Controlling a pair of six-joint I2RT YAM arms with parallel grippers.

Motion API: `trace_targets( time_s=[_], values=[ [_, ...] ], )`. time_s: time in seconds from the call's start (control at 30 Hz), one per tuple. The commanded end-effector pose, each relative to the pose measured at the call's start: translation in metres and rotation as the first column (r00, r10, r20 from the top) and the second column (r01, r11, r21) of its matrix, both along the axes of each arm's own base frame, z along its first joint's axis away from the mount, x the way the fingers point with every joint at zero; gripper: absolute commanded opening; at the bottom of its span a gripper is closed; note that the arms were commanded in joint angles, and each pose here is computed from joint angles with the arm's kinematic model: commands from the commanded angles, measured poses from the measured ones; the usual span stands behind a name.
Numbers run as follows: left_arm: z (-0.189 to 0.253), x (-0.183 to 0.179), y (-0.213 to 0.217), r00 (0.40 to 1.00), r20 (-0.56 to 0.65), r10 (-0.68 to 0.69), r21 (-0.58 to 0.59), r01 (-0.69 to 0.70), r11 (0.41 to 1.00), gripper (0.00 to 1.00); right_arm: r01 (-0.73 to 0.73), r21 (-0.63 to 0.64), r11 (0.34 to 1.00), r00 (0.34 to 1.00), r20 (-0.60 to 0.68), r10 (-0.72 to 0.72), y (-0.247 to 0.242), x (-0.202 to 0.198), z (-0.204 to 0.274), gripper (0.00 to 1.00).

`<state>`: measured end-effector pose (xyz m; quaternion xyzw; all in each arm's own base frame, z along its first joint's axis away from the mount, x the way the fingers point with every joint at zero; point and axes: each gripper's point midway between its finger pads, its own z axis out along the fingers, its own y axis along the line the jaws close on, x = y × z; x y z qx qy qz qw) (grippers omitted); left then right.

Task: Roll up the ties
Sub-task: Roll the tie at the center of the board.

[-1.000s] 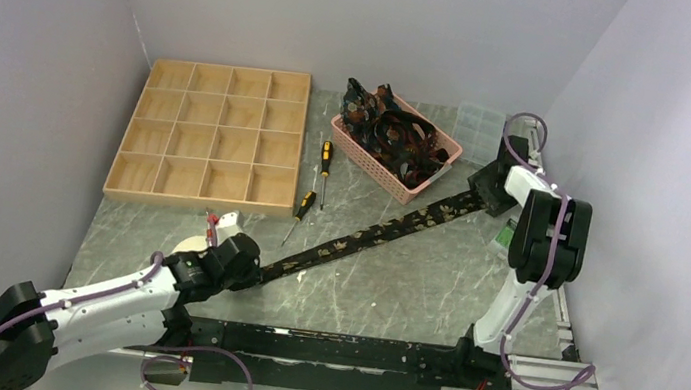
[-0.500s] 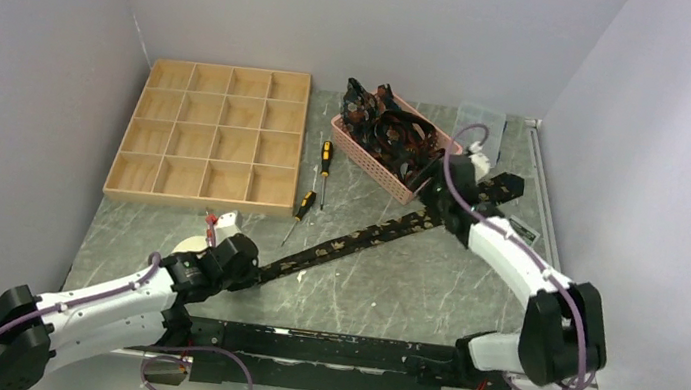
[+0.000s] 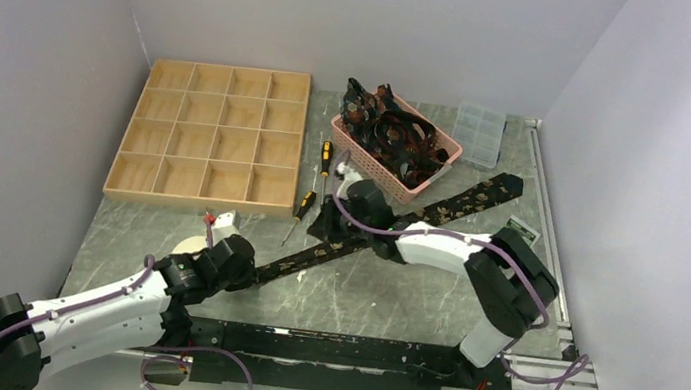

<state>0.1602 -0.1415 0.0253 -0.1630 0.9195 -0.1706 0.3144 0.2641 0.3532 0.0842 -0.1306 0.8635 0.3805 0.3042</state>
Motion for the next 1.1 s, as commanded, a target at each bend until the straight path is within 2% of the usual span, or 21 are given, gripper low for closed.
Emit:
trace_targets(
  time_s=[0.0, 0.17, 0.33, 0.73, 1.07],
  values=[
    [-0.002, 0.000, 0.005, 1.000, 0.006, 0.007, 0.022, -0.007, 1.000, 0.03, -0.164, 0.083, 0.983, 0.982, 0.109, 0.154, 0.050, -0.012, 0.029, 0.16],
    [-0.003, 0.000, 0.006, 1.000, -0.001, 0.010, 0.034, -0.010, 0.999, 0.03, -0.212, 0.048, 0.976, 0.975, 0.077, 0.208, 0.067, -0.030, 0.003, 0.13],
    [-0.003, 0.000, 0.006, 1.000, 0.000, 0.011, 0.035, -0.011, 0.999, 0.03, -0.224, -0.009, 0.974, 0.974, 0.040, 0.224, 0.063, -0.040, -0.025, 0.12],
    [-0.002, 0.000, 0.007, 1.000, 0.002, 0.016, 0.031, -0.016, 0.999, 0.03, -0.264, -0.077, 0.961, 0.964, 0.010, 0.266, 0.053, -0.076, -0.057, 0.10],
    [0.000, -0.001, 0.006, 1.000, -0.003, 0.012, 0.021, -0.012, 1.000, 0.03, -0.218, -0.134, 0.967, 0.976, -0.053, 0.212, 0.030, -0.087, -0.096, 0.10]
  ],
)
